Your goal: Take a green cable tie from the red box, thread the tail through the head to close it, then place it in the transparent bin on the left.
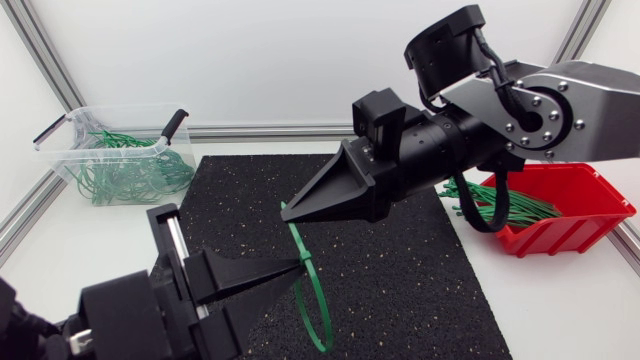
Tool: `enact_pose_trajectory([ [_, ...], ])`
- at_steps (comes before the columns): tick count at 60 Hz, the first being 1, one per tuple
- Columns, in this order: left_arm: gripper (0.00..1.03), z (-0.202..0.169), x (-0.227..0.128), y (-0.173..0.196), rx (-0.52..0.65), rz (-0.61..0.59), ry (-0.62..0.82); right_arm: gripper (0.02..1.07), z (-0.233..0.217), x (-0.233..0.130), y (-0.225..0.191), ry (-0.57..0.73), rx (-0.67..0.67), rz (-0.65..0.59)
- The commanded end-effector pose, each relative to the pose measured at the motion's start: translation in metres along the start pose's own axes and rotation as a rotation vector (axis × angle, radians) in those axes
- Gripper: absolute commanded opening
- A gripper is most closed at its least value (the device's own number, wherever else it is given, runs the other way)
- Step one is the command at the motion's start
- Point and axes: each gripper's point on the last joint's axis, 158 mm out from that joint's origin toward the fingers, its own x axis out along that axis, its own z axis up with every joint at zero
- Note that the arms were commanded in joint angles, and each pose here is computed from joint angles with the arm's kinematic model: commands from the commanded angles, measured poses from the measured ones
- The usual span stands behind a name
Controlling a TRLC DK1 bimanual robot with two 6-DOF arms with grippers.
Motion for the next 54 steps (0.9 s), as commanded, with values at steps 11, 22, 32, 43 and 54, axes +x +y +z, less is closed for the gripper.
enact_pose_trajectory([
  [11,0.04,-0.018,0.000,0.008,-0.003,0.030,0.046,0.62,0.001,-0.001,-0.017,-0.056,-0.078,-0.074],
  [22,0.04,-0.050,-0.003,0.070,-0.045,0.220,0.128,0.62,0.022,-0.009,-0.080,-0.180,-0.214,-0.379],
  [32,0.04,-0.073,-0.020,0.137,-0.086,0.409,0.184,0.74,0.044,-0.031,-0.135,-0.271,-0.346,-0.676],
  [43,0.05,-0.084,-0.050,0.227,-0.115,0.670,0.206,0.93,0.066,-0.066,-0.165,-0.360,-0.457,-0.935],
  [54,0.05,-0.094,-0.099,0.350,-0.212,0.978,0.212,1.03,0.081,-0.092,-0.172,-0.451,-0.534,-1.060],
])
